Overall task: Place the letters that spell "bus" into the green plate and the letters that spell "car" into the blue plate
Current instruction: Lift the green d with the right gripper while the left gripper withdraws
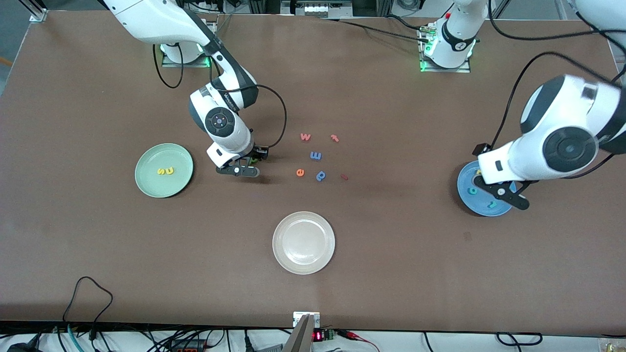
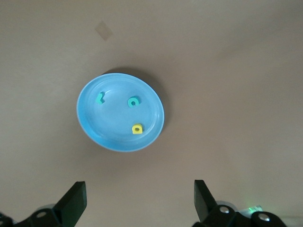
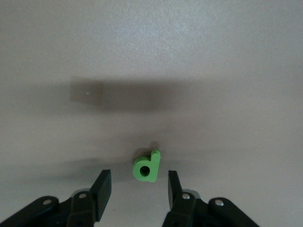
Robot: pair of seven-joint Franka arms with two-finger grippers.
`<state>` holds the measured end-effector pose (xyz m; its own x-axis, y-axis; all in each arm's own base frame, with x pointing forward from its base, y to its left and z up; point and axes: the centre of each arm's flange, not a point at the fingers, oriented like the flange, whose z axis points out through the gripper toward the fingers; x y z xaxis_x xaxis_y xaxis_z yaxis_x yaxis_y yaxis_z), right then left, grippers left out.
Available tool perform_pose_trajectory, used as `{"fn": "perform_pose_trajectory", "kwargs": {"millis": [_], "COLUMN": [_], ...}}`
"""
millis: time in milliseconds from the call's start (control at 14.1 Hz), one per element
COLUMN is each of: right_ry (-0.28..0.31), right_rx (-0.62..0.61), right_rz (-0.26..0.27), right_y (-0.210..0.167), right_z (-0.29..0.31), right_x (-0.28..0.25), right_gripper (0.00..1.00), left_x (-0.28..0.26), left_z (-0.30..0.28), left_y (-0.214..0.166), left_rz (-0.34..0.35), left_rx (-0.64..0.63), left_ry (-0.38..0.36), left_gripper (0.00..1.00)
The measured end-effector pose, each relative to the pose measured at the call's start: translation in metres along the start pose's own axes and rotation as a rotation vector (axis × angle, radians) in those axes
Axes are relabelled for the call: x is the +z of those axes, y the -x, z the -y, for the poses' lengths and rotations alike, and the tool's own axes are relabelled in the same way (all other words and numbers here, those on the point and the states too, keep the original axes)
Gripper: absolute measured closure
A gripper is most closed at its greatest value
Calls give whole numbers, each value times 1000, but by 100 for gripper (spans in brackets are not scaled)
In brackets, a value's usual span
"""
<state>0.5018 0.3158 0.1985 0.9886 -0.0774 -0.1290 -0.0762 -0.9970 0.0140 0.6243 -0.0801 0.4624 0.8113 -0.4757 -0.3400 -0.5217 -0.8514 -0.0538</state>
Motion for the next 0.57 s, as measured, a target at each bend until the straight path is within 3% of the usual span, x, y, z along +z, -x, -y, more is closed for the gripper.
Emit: {"fn": "perform_pose_trajectory", "kwargs": {"millis": [354,567], "right_ry": [0,3], "right_rx": [2,2], "right_rz": [15,22], "right_y": [0,0], "right_z": [0,-1], "right_x": [18,23], "right_gripper": [43,43], "left_x": [-92,-109], "left_z": [17,33], "left_y": [38,50], "left_rz": [-107,-198], "left_rx": [-63,-127], "left_ry": [19,101], "left_gripper": [0,0]}}
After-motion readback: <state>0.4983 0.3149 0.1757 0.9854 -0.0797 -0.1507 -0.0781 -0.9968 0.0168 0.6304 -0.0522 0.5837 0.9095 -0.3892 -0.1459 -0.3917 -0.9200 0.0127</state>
